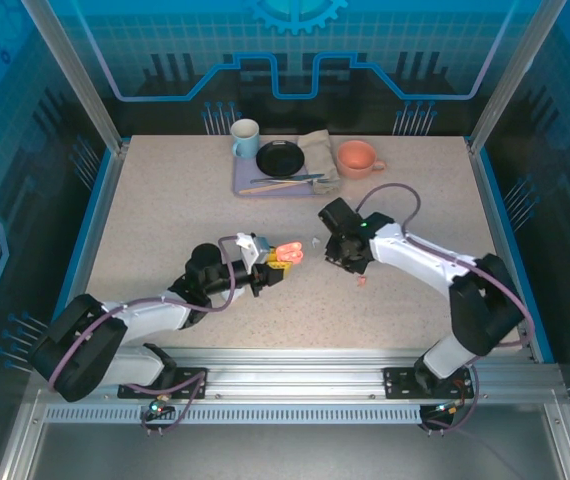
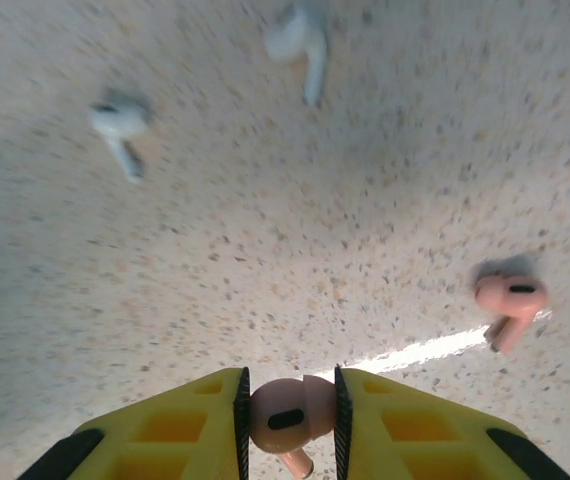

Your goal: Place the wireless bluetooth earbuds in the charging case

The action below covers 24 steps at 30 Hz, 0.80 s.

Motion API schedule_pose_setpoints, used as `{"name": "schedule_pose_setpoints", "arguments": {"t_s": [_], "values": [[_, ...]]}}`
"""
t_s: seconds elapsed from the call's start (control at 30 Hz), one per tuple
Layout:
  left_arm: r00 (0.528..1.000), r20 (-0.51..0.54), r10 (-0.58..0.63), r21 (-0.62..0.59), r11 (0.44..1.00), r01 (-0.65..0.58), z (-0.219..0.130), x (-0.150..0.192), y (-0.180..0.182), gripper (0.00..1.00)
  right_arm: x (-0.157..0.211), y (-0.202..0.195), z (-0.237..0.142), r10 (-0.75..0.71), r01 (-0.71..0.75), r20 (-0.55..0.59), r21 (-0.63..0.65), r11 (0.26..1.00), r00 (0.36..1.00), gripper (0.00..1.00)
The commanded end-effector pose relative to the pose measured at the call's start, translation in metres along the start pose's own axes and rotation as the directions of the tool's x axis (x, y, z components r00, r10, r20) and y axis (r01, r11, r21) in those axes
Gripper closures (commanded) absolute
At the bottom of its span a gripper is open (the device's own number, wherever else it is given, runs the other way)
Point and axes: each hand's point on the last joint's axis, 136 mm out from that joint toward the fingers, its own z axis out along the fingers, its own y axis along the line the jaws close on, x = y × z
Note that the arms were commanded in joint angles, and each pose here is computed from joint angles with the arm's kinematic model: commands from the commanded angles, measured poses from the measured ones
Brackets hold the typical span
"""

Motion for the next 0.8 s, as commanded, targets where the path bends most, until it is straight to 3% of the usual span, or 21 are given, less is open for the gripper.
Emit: {"name": "schedule_pose_setpoints", "arguments": {"t_s": [0.0, 0.13, 0.33, 0.53, 0.77], "values": [[1.000, 0.011, 0.027, 0.050, 0.998, -0.027, 0.007, -0.010, -0.006, 1.00, -0.027, 0.004, -0.034, -0.053, 0.061, 0.112, -0.063, 0.996, 0.992, 0.73], [1.000, 0.009, 0.026, 0.060, 0.998, -0.027, 0.012, -0.013, -0.005, 1.00, -0.047, 0.024, -0.071, -0.101, 0.141, 0.222, -0.174, 0.975, 0.970, 0.73], [0.999, 0.021, 0.027, 0.072, 0.997, -0.028, 0.021, -0.022, -0.002, 1.00, -0.067, 0.061, -0.138, -0.125, 0.284, 0.397, -0.372, 0.884, 0.909, 0.73], [0.999, 0.046, 0.021, 0.079, 0.997, -0.025, 0.031, -0.037, 0.003, 1.00, -0.065, 0.097, -0.195, -0.108, 0.439, 0.540, -0.536, 0.721, 0.835, 0.74], [0.997, 0.083, 0.007, 0.078, 0.997, -0.013, 0.043, -0.054, 0.010, 1.00, -0.046, 0.130, -0.224, -0.044, 0.529, 0.604, -0.657, 0.537, 0.796, 0.73]]}}
